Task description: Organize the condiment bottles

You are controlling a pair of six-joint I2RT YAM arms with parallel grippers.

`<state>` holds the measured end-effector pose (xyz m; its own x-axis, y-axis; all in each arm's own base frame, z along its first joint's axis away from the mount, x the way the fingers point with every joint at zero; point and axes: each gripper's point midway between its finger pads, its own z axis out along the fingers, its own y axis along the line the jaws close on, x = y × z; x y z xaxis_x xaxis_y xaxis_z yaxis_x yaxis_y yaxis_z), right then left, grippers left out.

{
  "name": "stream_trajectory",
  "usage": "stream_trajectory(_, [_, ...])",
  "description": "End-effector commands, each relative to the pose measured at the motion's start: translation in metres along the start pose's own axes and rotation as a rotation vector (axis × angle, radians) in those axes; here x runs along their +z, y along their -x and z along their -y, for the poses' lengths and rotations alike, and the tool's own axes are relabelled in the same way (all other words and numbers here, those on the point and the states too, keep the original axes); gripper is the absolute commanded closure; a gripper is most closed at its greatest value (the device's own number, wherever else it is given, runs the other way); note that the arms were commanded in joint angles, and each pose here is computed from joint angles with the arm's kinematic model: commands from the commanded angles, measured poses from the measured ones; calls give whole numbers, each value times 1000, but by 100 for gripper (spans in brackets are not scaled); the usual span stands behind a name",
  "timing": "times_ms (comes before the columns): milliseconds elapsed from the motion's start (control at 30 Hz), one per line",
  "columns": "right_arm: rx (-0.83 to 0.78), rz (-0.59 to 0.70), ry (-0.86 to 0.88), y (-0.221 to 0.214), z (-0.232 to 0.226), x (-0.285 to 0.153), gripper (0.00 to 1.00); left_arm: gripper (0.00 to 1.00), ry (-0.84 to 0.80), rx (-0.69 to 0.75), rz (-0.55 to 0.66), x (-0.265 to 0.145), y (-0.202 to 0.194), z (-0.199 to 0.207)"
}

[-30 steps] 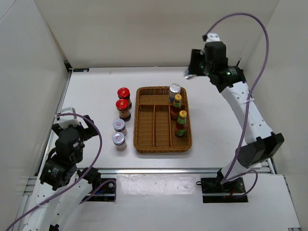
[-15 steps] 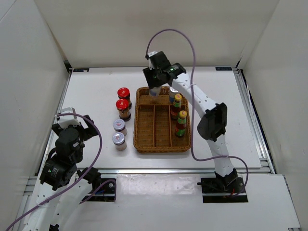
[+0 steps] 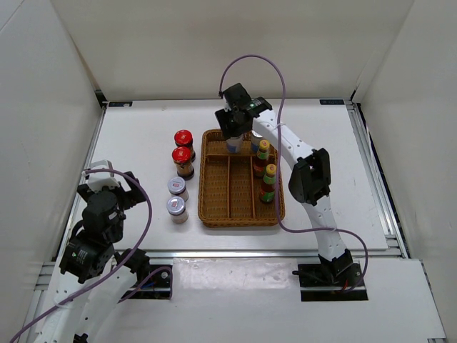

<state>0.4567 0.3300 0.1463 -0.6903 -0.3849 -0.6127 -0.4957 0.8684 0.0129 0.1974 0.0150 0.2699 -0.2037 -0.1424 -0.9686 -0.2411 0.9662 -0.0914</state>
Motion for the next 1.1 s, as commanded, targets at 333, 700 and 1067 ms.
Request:
stream_trajectory(333, [112, 387, -150, 90, 34, -183, 0, 0, -10, 51, -38, 10, -4, 9])
stream_trajectory(700, [302, 509, -298, -84, 87, -373, 0, 0, -291, 45, -174, 16, -21, 73])
stream_trajectory(1067, [507, 233, -324, -245, 96, -390, 0, 2, -418, 29, -704, 43, -119, 145])
